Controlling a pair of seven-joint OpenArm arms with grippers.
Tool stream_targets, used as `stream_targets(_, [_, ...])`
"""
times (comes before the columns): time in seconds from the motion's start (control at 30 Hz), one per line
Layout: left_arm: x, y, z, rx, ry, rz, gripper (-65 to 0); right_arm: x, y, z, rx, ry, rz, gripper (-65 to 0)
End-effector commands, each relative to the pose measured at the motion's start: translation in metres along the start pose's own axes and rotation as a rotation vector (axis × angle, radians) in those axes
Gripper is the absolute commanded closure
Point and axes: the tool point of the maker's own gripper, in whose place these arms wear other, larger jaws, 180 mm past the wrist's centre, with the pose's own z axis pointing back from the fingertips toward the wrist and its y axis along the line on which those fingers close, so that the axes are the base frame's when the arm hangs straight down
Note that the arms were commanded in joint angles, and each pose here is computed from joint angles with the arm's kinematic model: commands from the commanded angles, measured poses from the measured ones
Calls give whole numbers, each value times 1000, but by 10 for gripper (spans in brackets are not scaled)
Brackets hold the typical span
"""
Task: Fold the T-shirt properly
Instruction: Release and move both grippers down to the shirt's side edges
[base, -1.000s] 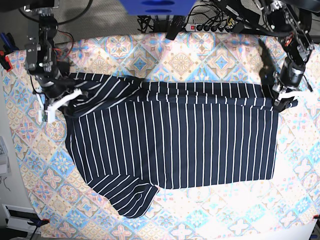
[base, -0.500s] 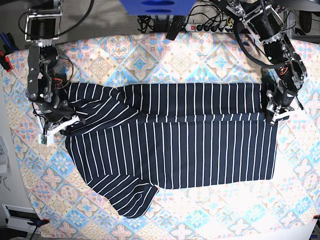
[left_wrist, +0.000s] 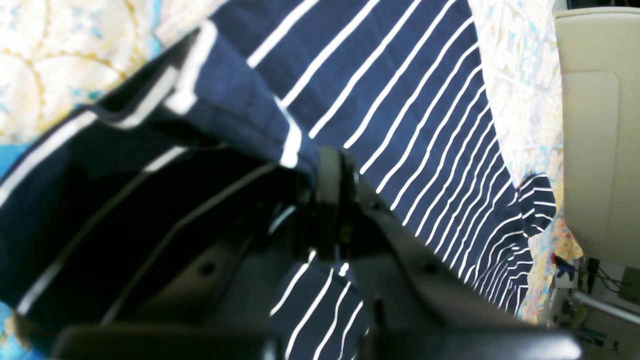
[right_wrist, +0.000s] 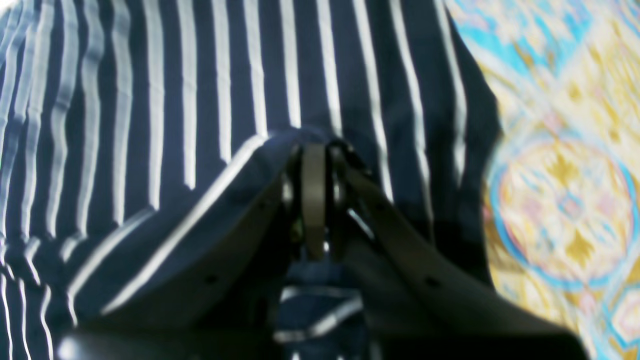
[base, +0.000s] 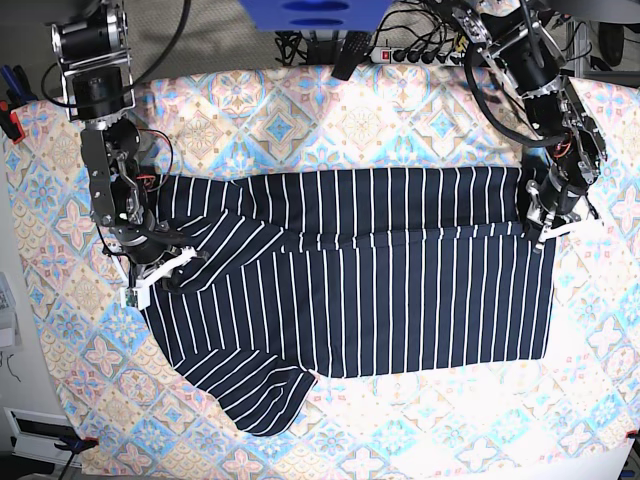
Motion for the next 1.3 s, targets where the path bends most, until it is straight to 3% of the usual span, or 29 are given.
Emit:
stream_targets(0.0, [15,-13,1,-36,-35,-15,-12,16,-11,1,-21,-43,10,-11])
stream_targets(0.13, [14,-11,2,-30,-32,-13,-208,15,-11,2,-23,-48,9,-102])
stream_targets(0.23, [10,-2,6,-15,-26,-11,-292,18,-7,5,-11,-61,15,-151])
stream_targets(0.5, [5,9,35,-42,-35,-13,-291,13,8,42,30,-108,22,-172])
stream_targets(0.83, [-22,45,79,-35,15,47,-291,-40,-13,97,-23,3,-6,-172])
stream_targets(1.27, [-45,71,50,19,81,177,-290,-58,-17,99,-34,43,-17,-172])
